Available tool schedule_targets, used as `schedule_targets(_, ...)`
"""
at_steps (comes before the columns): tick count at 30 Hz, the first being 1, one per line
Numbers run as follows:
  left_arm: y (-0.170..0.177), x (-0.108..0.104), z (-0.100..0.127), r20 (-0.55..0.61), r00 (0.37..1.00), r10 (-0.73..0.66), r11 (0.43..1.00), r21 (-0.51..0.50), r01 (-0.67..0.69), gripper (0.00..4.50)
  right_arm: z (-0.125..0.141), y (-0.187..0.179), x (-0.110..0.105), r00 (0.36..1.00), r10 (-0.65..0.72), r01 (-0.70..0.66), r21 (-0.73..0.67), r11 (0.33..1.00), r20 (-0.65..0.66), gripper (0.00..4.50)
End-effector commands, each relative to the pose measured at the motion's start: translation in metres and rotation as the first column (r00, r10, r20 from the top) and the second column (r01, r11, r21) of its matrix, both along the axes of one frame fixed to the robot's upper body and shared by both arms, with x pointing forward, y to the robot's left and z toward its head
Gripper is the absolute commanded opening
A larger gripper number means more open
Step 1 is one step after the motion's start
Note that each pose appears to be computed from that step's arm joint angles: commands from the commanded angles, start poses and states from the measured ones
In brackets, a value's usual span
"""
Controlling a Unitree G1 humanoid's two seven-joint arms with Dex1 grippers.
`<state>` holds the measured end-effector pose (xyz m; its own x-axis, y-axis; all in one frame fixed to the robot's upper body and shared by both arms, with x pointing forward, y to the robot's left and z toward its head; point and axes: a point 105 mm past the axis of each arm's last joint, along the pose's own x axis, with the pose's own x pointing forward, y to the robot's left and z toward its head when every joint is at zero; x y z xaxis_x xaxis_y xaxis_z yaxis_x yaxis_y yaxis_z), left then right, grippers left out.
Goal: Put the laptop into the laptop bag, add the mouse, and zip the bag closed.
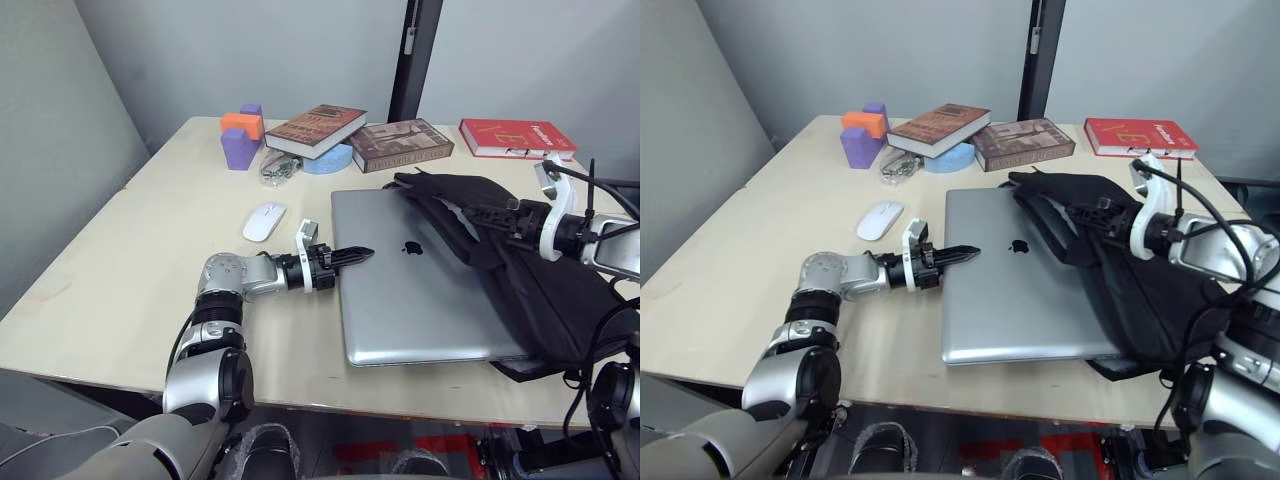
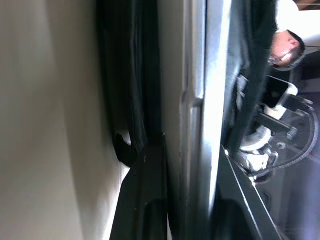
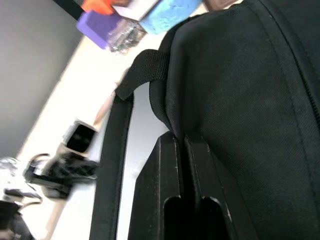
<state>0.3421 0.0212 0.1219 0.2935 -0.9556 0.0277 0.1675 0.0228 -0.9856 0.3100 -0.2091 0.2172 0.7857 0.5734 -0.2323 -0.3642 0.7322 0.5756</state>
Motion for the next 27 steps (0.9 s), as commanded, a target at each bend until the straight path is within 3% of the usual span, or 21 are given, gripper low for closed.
schedule_targets(1, -0.009, 0.008, 0.033, 0.101, 0.995, 0.012, 0.996, -0.089, -0.003, 0.29, 0.024, 0.017, -0.012, 0.998, 0.008, -0.015, 0.093, 0.996, 0.069, 0.03)
schedule_targets(9, -0.027, 0.018, 0.035, 0.162, 0.986, 0.049, 0.998, -0.051, -0.041, 0.29, 0.021, 0.036, -0.006, 0.993, -0.114, 0.1, 0.267, 0.958, 0.039, 0.03)
schedule_targets(17, -0.054, 0.014, 0.044, 0.182, 0.983, -0.004, 0.999, -0.046, 0.013, 0.29, 0.02, 0.05, -0.004, 0.992, -0.123, 0.111, 0.308, 0.945, 0.02, 0.03)
schedule_targets(27, -0.081, 0.021, 0.039, 0.179, 0.984, 0.026, 0.999, 0.026, -0.032, 0.29, 0.018, 0.048, -0.001, 0.991, -0.137, 0.13, 0.314, 0.94, 0.0, 0.03)
